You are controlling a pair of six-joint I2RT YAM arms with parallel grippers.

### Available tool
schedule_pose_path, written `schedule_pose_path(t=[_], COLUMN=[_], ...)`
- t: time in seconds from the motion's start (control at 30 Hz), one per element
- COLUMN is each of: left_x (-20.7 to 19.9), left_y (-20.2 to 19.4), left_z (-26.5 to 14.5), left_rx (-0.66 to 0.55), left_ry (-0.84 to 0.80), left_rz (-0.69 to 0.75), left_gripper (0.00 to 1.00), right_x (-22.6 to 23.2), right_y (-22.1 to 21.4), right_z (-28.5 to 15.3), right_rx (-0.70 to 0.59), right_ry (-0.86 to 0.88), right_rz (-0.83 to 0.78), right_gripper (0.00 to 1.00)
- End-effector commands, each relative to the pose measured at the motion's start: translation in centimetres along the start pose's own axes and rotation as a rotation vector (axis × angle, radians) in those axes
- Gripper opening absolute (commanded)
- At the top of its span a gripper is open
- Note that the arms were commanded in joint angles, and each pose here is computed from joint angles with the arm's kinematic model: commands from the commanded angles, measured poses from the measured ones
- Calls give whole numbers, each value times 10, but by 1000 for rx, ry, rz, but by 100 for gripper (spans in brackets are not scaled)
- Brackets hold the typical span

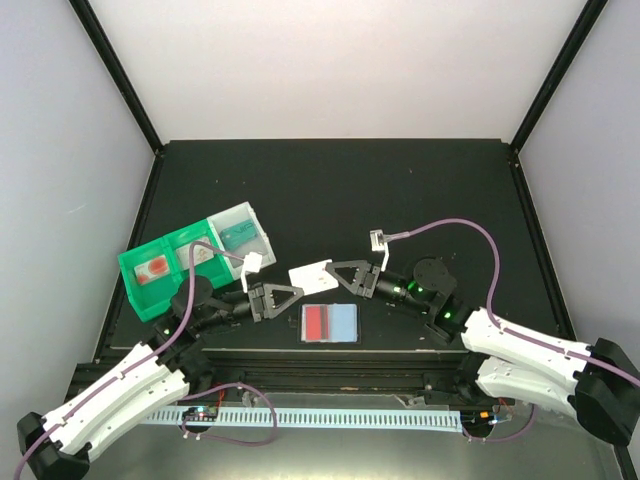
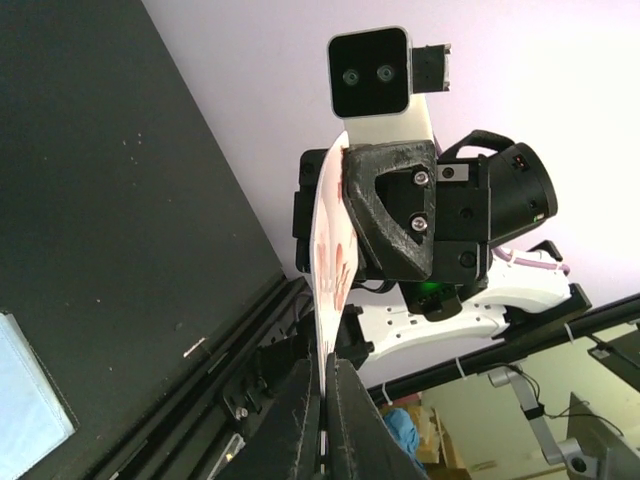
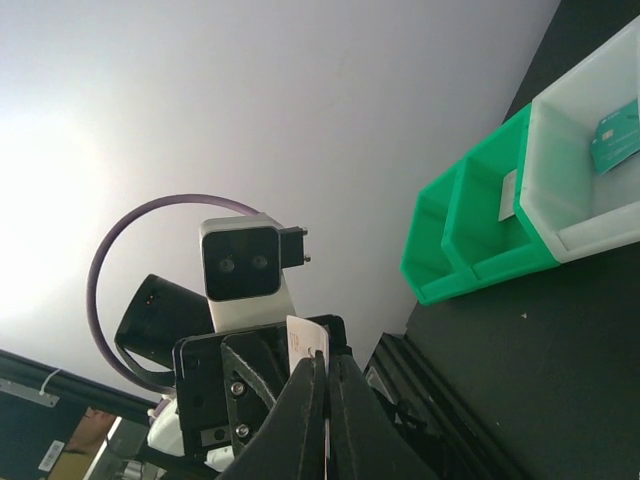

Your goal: Take the credit cards out of the card holder

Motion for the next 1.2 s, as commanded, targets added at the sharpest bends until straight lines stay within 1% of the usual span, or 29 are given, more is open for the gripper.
schedule_pose_path(t=[0.0,0.2,0.23,0.3,0.43,0.57,0.6,0.87,1.03,1.17], left_x=[-3,1,2,1,2,2,2,16,37,56], left_y=[6,6,5,7,9,13,14,14,27,41], left_z=[-3,-4,-3,-4,-4,-5,-4,-8,-22,-37], left_rx=[-38,-25,-21,-18,10,44,53,166,179,154], left_ry=[0,34,43,53,96,137,147,237,324,380], left_rz=[17,31,34,44,76,108,112,108,54,9], left_gripper=[2,2,2,2,2,1,1,2,1,2], right_x=[1,-3,-4,-7,-14,-23,-25,-27,-28,-27], right_y=[5,5,5,4,3,0,0,-3,-2,-2], right_z=[-1,-5,-5,-8,-15,-24,-26,-41,-50,-58], right_rx=[-34,-43,-44,-46,-55,-57,-57,-70,-88,-94], right_ry=[22,0,-7,-25,-64,-103,-111,-143,-164,-178], right_rz=[-6,-25,-33,-44,-72,-93,-97,-149,-188,-225], right_gripper=[5,21,26,38,71,98,100,100,100,100])
Point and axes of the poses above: each gripper's point midway between its finger pads, its own z axis out along the fingers, its own x axis along the line the jaws close on, y = z × x, the point moved 2 cm from there along -z, back along the fingers, and after that the axes turned 12 degrees about z, right-handed, at the moved point
